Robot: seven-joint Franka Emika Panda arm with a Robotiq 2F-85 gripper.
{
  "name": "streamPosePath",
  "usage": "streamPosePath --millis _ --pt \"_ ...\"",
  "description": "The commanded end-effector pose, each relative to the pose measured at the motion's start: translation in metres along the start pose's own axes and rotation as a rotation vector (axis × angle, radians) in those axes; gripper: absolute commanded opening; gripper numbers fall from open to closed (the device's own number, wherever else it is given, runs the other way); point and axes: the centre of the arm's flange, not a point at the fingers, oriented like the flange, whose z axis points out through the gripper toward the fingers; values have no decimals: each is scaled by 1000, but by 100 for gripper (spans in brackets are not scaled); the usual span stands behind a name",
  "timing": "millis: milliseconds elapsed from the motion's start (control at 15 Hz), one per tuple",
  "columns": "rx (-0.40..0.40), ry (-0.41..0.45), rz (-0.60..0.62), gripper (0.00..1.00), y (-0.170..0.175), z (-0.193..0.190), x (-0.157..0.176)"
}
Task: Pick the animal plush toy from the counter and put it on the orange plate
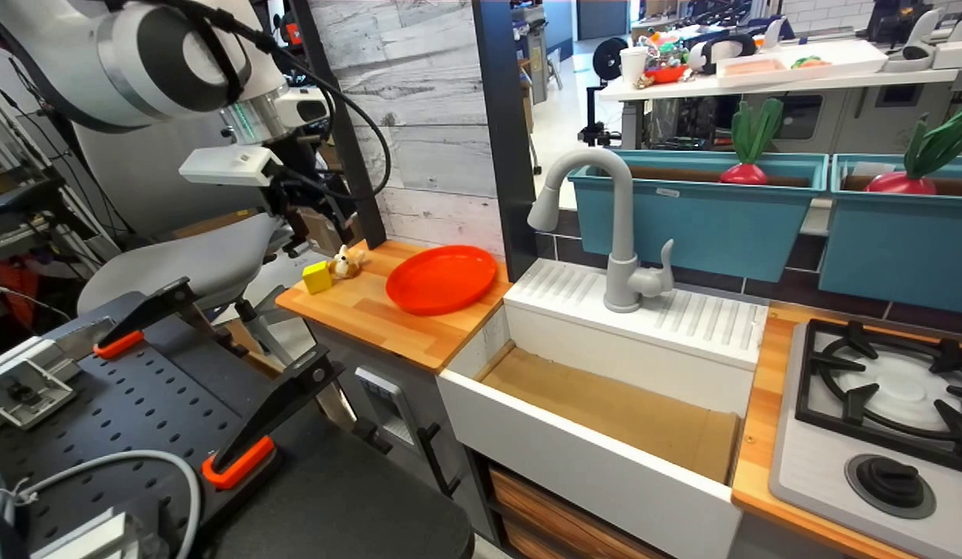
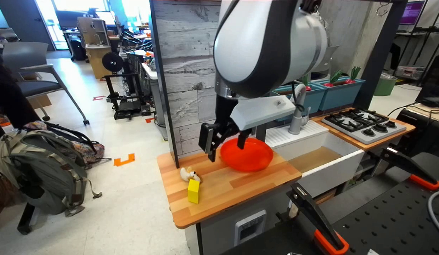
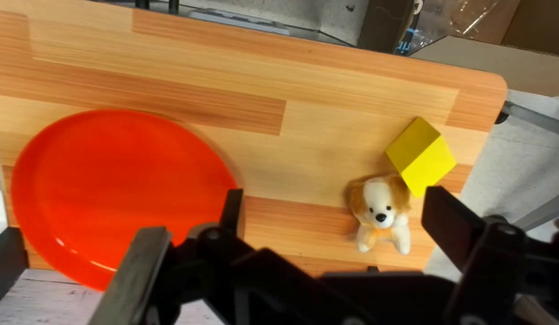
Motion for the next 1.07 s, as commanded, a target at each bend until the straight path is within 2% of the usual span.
streamPosePath --millis 0,267,600,733,1000 --pt "38 23 -5 100 -26 34 37" --pt "65 40 9 100 -49 59 66" --pt "79 44 29 100 -51 82 84" --pt "78 31 22 72 -54 90 82" --pt "75 2 2 42 -58 100 79"
